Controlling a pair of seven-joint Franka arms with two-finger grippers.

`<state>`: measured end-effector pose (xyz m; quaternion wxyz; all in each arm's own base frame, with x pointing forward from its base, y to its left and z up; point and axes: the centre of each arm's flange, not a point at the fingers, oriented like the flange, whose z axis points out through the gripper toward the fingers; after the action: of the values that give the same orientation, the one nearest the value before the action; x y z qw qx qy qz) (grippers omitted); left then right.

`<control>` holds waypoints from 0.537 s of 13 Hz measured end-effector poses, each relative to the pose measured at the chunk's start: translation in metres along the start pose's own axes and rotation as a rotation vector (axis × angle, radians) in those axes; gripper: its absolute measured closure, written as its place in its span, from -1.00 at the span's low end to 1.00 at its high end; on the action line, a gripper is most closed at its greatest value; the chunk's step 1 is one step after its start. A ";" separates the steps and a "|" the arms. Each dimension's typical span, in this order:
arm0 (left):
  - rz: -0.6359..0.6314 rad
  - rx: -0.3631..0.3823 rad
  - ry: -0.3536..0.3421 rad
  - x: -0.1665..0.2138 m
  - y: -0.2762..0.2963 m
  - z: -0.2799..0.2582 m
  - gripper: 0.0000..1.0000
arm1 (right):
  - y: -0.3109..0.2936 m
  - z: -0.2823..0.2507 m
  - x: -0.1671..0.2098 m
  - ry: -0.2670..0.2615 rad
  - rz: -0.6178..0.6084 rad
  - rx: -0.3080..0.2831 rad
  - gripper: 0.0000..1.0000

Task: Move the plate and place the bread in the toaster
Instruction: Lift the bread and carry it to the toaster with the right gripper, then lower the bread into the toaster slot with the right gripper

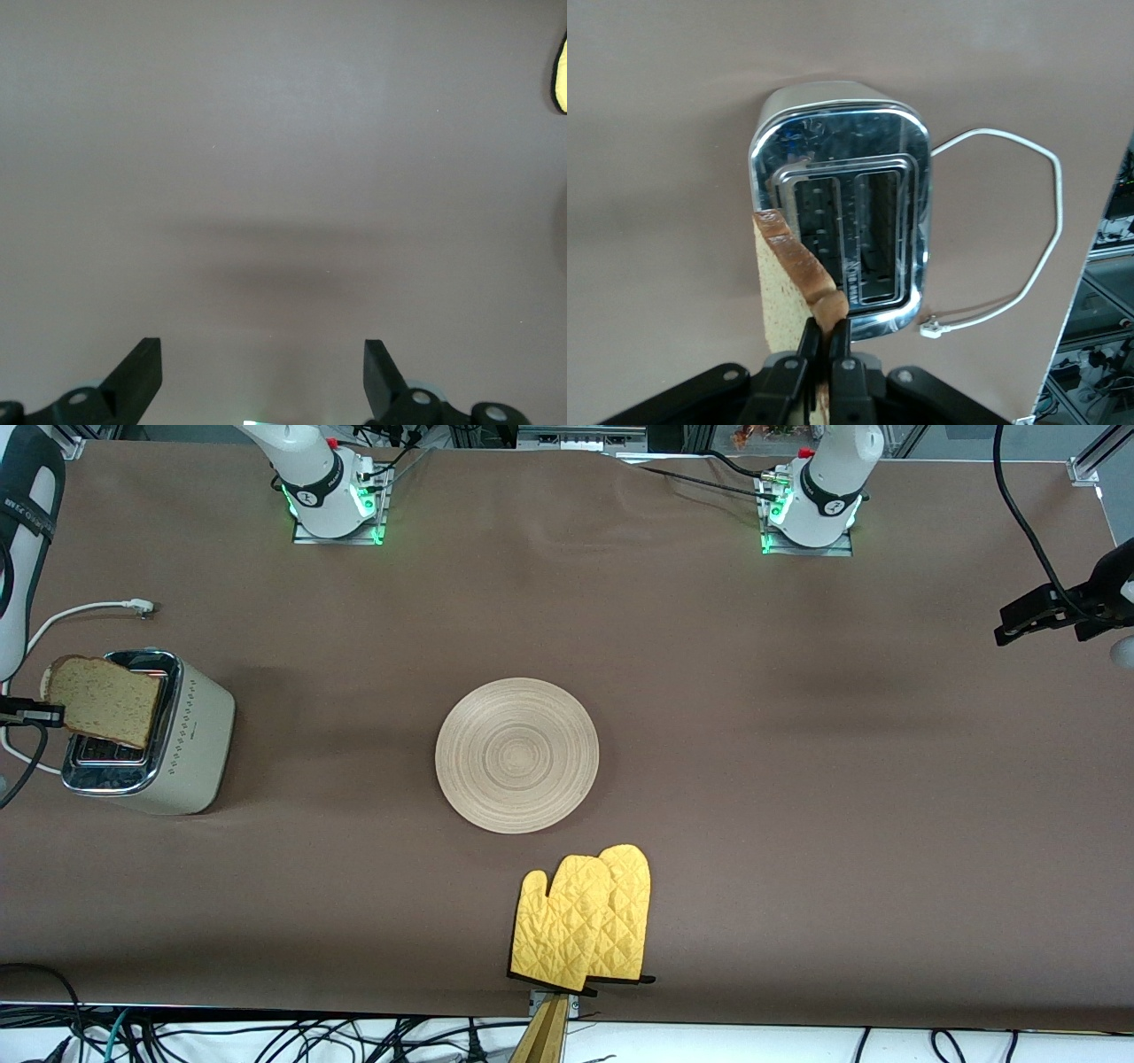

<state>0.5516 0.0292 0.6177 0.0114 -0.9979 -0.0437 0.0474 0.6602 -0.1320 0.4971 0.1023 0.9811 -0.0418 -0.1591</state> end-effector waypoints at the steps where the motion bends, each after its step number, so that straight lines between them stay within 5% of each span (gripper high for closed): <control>1: 0.000 0.000 -0.001 0.000 0.000 0.000 -1.00 | 0.006 0.001 0.001 0.007 -0.003 -0.006 0.86; 7: 0.000 0.000 -0.005 0.002 0.000 0.003 -1.00 | 0.022 0.024 0.018 0.006 -0.018 -0.025 0.86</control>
<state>0.5530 0.0293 0.6150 0.0113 -0.9977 -0.0436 0.0498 0.6679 -0.1604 0.4740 0.1131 0.9805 -0.0309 -0.1576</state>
